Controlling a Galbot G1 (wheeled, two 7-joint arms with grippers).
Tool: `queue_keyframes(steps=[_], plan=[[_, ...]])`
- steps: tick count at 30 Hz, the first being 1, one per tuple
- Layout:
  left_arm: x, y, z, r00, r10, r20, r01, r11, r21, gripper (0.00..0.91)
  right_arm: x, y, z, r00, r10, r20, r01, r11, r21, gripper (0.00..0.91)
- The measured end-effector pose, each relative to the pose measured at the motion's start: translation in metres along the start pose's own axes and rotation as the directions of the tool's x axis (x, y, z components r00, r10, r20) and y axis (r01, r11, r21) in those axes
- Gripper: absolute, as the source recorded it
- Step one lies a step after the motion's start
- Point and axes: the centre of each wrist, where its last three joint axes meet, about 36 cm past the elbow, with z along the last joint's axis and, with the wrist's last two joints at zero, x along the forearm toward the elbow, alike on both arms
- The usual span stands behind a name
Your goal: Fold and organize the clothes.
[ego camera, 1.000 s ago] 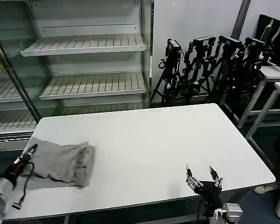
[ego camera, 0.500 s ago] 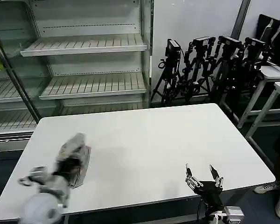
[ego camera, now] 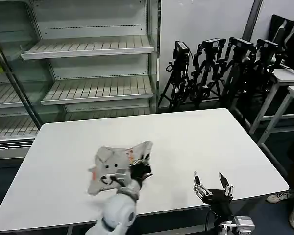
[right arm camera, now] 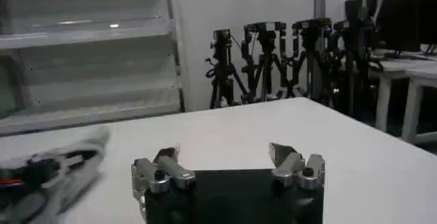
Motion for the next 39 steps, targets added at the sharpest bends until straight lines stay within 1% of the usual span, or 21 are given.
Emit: queue_keyframes(steps=[1,2,3,4,5,6,11,15,19,24,27,30,35,39], plan=[[-0.005,-0.006,0.0,1.0,0.005,0.003,-0.005,1.0,-0.004,0.111,0.0,0.0,0.0,1.0,-0.001,0.0,0.001,1.0,0.001,0.907],[-0.01,-0.012,0.0,1.0,0.01,0.006,-0.01,1.0,-0.007,0.353,-0.001,0.0,0.0,1.0,-0.003,0.0,0.003,1.0,0.002,0.907],[-0.014,-0.017,0.0,1.0,0.015,0.008,-0.015,1.0,-0.01,0.423,-0.001,0.0,0.0,1.0,-0.003,0.001,0.003,1.0,0.004,0.907],[-0.018,-0.022,0.0,1.0,0.021,0.008,-0.021,1.0,-0.014,0.564,-0.002,0.0,0.0,1.0,-0.004,0.001,0.004,1.0,0.004,0.907],[-0.022,-0.027,0.001,1.0,0.026,0.008,-0.026,1.0,-0.016,0.645,-0.002,0.001,0.0,1.0,-0.006,0.0,0.006,1.0,0.004,0.907],[-0.025,-0.031,0.001,0.999,0.032,0.008,-0.032,0.999,-0.019,0.907,-0.002,0.001,0.0,1.0,-0.006,0.0,0.006,1.0,0.005,0.907],[-0.037,-0.053,0.008,0.998,0.069,0.005,-0.068,0.997,-0.043,0.907,-0.003,0.001,0.0,1.0,-0.009,-0.003,0.009,1.0,0.008,0.907],[-0.043,-0.064,0.009,0.996,0.09,0.018,-0.088,0.994,-0.058,0.907,-0.002,0.0,-0.002,1.0,-0.012,0.002,0.012,1.0,0.016,0.907],[-0.045,-0.066,0.008,0.993,0.107,0.042,-0.104,0.992,-0.069,0.907,-0.002,-0.003,-0.004,1.0,-0.01,0.012,0.009,1.0,0.025,0.907],[-0.037,-0.064,0.001,0.985,0.142,0.093,-0.137,0.989,-0.056,0.907,-0.004,-0.003,-0.009,0.999,-0.014,0.04,0.012,0.999,0.041,0.907],[-0.025,-0.054,-0.006,0.98,0.144,0.136,-0.139,0.989,-0.047,0.907,-0.005,-0.001,-0.011,0.998,-0.023,0.056,0.02,0.998,0.053,0.907],[-0.01,-0.034,-0.012,0.977,0.114,0.178,-0.107,0.993,-0.05,0.907,-0.006,0.0,-0.011,0.997,-0.029,0.067,0.025,0.998,0.065,0.907],[0.021,0.009,-0.021,0.969,0.008,0.249,0.014,0.996,-0.086,0.907,-0.009,0.004,-0.011,0.996,-0.033,0.077,0.028,0.997,0.073,0.907],[0.052,0.037,-0.027,0.953,-0.072,0.295,0.105,0.99,-0.098,0.907,-0.013,0.008,-0.01,0.996,-0.03,0.086,0.023,0.996,0.083,0.907]])
